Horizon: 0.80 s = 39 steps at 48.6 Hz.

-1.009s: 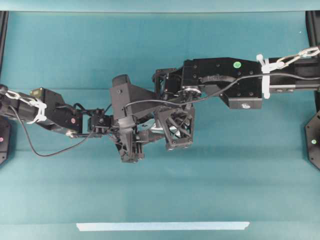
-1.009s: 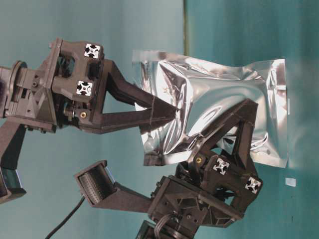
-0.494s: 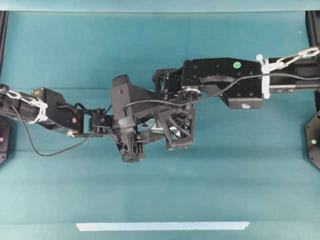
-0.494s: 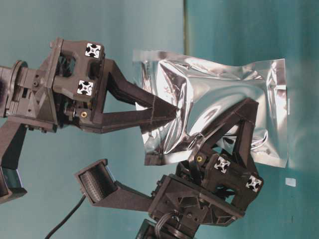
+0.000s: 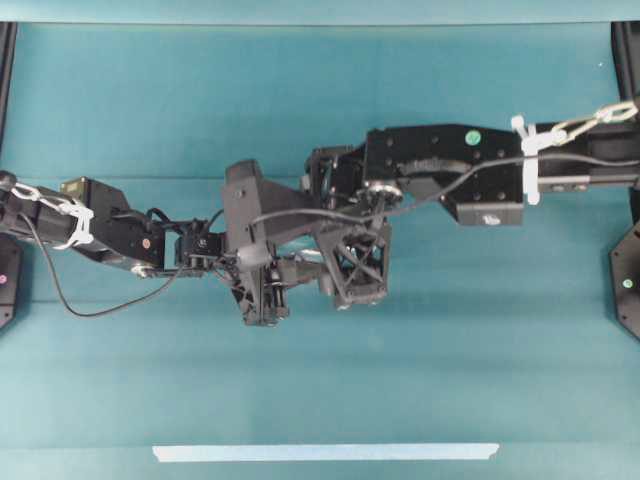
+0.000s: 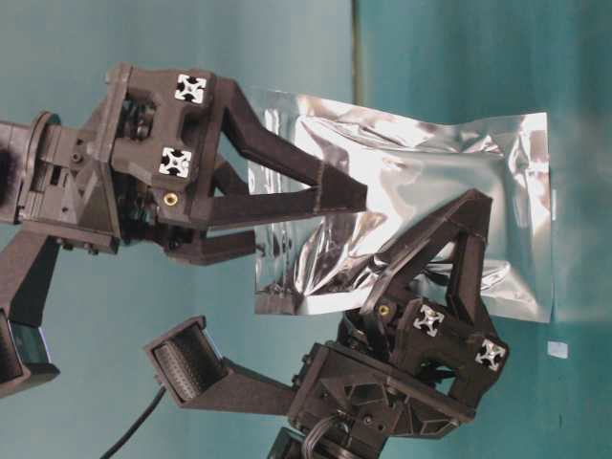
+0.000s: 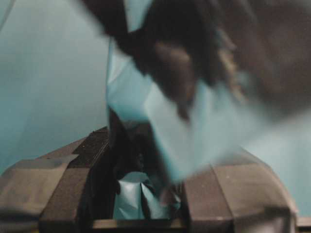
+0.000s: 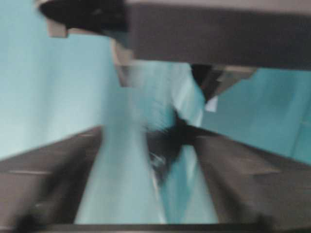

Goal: Hand over the silver zip bag and make it stand upright.
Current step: 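Open the right gripper and pull it back to the right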

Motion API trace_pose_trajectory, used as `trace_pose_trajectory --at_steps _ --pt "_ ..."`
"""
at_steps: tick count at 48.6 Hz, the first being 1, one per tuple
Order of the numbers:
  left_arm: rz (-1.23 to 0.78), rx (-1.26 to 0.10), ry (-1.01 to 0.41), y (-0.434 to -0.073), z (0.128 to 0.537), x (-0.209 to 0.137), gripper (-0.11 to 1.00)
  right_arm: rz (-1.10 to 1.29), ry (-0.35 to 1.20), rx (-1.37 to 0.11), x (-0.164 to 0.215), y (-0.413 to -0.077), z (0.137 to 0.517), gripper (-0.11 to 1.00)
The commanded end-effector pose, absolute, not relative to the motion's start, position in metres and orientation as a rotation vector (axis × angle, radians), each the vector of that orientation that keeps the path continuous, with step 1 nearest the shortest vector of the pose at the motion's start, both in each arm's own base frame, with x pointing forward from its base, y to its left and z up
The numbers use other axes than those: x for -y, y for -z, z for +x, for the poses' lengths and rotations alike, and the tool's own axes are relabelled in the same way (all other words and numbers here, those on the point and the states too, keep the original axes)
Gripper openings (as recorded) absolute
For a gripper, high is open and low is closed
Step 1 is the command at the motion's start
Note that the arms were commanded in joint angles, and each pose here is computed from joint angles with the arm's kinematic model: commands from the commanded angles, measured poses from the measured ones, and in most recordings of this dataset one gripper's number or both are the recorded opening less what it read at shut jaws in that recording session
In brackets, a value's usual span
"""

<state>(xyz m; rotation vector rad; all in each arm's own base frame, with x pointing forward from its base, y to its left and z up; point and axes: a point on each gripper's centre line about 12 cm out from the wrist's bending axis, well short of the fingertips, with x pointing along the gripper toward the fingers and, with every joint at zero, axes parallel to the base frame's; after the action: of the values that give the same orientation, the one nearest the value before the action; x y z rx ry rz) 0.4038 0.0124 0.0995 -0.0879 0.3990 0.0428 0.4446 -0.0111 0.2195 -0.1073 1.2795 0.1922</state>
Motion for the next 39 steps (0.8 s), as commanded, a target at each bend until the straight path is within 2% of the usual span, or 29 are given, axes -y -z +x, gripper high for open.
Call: trace_pose_trajectory --at_steps 1,18,28,39 --pt "-0.083 -0.385 -0.038 -0.103 0.405 -0.011 0.27 -0.105 -0.182 -1.240 0.009 -0.230 0.446 0.90" --pt "-0.079 -0.396 -0.037 -0.101 0.404 -0.011 0.27 -0.089 -0.114 -1.183 0.016 -0.251 0.441 0.91" --pt "-0.078 -0.395 -0.035 -0.102 0.404 -0.010 0.27 -0.082 -0.034 -1.118 0.025 -0.277 0.424 0.91" --pt "-0.078 -0.396 -0.033 -0.102 0.403 -0.009 0.27 -0.021 0.010 -1.026 0.022 -0.291 0.404 0.91"
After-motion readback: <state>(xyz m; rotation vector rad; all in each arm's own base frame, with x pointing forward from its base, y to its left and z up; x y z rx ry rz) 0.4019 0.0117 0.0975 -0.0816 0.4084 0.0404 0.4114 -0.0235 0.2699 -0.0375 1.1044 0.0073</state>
